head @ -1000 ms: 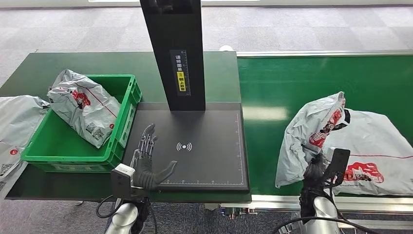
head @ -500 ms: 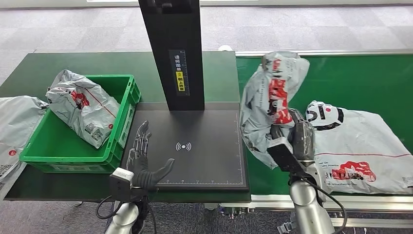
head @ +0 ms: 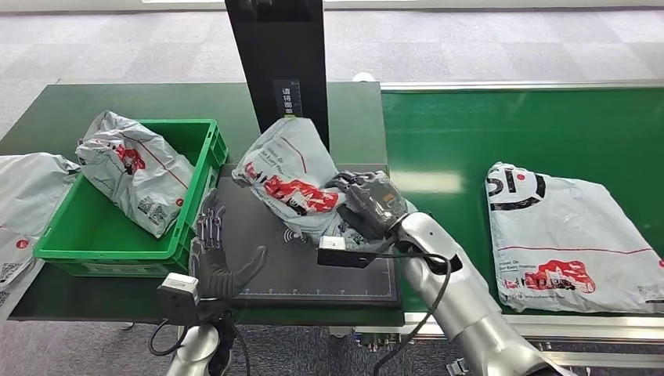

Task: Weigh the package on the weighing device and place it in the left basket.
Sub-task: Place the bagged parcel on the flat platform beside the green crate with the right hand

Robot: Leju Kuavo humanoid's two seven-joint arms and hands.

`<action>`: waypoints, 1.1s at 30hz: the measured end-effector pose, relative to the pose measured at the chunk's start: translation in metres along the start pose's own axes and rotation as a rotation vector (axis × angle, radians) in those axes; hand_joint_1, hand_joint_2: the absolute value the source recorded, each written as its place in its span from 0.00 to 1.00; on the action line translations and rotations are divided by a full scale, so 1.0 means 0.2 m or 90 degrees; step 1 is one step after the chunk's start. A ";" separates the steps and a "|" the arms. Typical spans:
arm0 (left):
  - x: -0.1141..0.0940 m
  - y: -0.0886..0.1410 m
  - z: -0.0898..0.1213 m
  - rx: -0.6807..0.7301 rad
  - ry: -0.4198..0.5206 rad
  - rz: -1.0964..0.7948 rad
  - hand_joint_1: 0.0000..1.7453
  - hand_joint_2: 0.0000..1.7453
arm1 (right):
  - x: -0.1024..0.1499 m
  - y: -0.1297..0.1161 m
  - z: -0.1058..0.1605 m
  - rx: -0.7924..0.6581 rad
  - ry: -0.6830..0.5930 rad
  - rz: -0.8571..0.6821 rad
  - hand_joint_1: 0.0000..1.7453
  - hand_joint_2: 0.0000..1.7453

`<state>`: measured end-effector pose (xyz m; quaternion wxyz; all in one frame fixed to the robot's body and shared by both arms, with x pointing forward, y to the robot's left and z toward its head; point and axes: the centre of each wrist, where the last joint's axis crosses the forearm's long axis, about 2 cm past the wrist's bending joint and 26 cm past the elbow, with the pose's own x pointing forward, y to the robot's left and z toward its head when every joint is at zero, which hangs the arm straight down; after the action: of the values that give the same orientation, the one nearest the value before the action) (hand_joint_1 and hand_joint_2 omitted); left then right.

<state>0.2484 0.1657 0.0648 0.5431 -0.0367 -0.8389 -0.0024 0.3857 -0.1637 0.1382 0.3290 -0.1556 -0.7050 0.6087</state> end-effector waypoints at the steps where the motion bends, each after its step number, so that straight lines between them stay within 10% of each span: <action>1: 0.00 0.00 0.00 -0.001 0.000 0.002 0.00 1.00 | -0.01 0.02 -0.01 0.043 -0.004 0.007 1.00 1.00; 8: 0.01 -0.01 -0.02 -0.001 -0.005 0.012 0.00 1.00 | 0.01 0.16 -0.05 0.242 -0.024 0.030 1.00 1.00; 12: 0.01 -0.01 -0.02 0.000 -0.004 0.014 0.00 1.00 | 0.04 0.19 -0.06 0.254 -0.019 0.067 0.16 1.00; 15: 0.01 -0.01 -0.01 -0.002 -0.001 0.016 0.00 1.00 | 0.06 0.20 -0.06 0.199 -0.044 0.067 0.00 1.00; 33: -0.02 -0.02 0.00 -0.083 0.056 0.001 0.00 1.00 | 0.01 0.15 0.00 -0.192 -0.060 -0.105 0.00 1.00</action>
<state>0.2499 0.1620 0.0617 0.5756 -0.0723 -0.8124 -0.0582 0.3785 -0.1560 0.1093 0.3170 -0.1160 -0.8136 0.4734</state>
